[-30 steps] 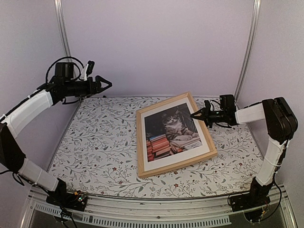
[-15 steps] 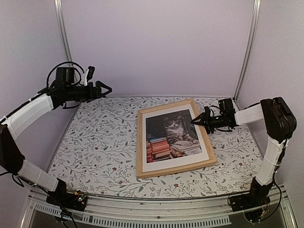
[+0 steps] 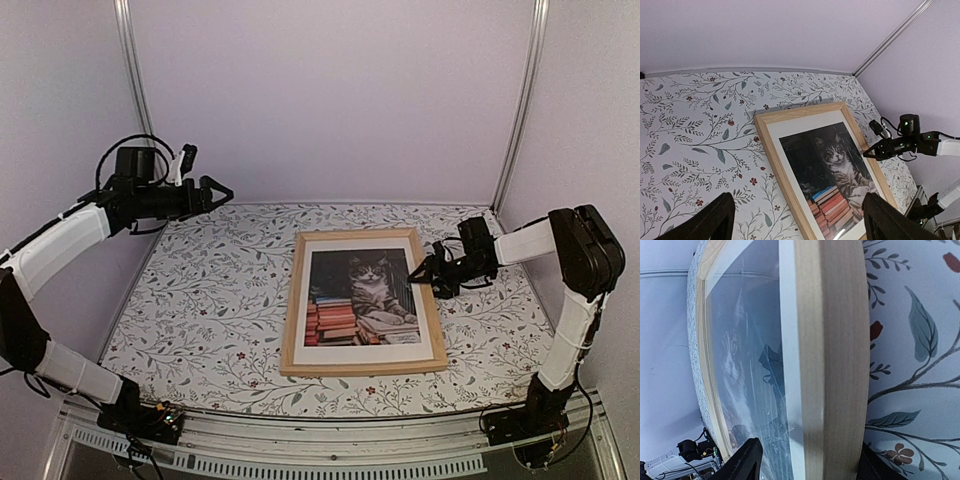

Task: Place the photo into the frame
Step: Place the photo frame at the center of the board.

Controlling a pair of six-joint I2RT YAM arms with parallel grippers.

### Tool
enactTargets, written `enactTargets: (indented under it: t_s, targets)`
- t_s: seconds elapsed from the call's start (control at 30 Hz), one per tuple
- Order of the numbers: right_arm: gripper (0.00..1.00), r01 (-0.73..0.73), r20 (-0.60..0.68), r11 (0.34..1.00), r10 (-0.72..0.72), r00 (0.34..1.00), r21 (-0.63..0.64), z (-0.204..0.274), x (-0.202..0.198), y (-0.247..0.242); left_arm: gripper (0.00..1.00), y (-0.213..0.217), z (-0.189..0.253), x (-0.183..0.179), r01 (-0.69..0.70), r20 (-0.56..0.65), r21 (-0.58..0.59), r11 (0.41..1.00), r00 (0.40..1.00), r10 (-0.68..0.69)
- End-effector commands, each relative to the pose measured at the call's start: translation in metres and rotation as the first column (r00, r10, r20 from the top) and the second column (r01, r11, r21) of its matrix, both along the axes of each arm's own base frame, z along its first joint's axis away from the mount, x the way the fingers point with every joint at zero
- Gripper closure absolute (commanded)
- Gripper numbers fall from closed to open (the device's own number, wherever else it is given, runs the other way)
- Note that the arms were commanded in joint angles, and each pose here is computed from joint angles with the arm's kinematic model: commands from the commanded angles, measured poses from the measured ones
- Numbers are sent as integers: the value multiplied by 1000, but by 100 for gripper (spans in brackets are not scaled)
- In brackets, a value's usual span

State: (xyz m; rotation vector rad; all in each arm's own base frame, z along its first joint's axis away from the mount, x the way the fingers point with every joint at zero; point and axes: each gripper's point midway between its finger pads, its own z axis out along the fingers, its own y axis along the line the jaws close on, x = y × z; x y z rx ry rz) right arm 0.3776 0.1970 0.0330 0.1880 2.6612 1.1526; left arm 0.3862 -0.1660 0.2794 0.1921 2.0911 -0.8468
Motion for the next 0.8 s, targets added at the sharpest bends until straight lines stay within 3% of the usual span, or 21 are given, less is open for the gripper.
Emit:
enactTargets:
  t_s: [0.0,0.37,0.57,0.77]
  targets:
    - [39,-9,67,997,14,998,-75,14,0,-10,8,10,7,0,-42,51,39,998,998,40]
    - [37,60,155,942,-8,988,-331,31,9,-50,3,39,6,7,-177,90,180,968,983,163]
    - [31,101,266,916,6,964,-387,76,18,-59,0,71,10,13,-317,139,286,904,947,288]
    - [27,138,390,847,87,917,-514,127,24,-55,0,99,14,12,-447,180,323,834,894,410]
